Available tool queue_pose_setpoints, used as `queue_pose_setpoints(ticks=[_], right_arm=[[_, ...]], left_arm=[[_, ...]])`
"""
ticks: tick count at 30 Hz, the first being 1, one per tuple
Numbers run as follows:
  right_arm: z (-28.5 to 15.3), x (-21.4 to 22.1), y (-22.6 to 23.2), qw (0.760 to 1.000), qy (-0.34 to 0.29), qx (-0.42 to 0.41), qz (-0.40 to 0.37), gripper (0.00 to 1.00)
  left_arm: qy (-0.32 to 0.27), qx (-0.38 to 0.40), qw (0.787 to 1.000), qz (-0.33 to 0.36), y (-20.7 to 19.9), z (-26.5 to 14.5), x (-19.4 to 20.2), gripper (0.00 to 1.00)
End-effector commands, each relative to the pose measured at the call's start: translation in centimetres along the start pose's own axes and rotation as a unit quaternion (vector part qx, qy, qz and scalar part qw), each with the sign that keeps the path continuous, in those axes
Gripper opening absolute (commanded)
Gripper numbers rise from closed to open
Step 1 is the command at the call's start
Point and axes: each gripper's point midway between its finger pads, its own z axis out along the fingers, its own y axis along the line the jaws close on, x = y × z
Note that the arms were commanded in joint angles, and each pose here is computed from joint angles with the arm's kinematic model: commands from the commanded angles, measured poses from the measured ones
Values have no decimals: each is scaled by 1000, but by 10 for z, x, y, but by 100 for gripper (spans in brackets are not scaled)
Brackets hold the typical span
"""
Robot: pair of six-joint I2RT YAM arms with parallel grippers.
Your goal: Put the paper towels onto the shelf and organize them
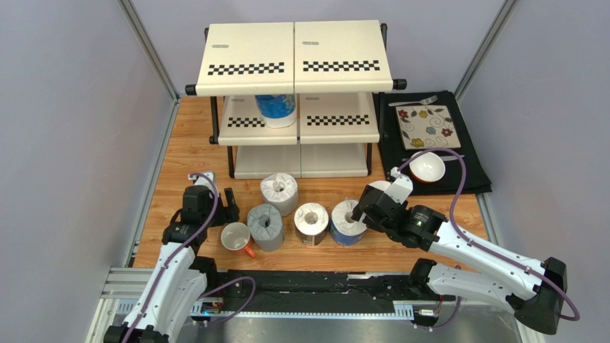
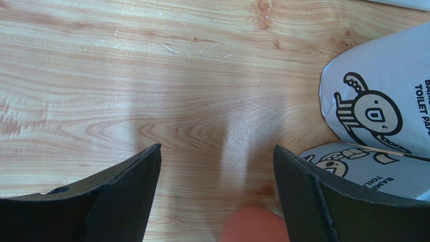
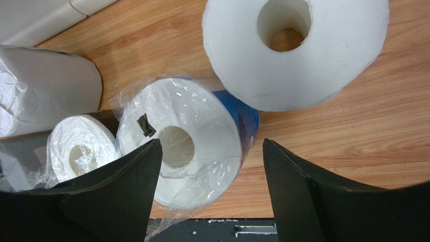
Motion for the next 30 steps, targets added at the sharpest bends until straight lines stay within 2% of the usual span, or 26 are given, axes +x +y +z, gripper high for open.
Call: queue_pose_setpoints(ticks=[1, 26, 30], right_arm=[[5, 11, 0, 1000, 15, 1, 8, 76], [28, 22, -3, 1000, 10, 20, -11, 74], [31, 24, -4, 1000, 12, 25, -16, 71]], left_arm=[[2, 0, 1000, 11, 0, 0, 2, 90], [7, 4, 1000, 16, -2, 0, 4, 90], [7, 5, 1000, 16, -3, 0, 4, 90]])
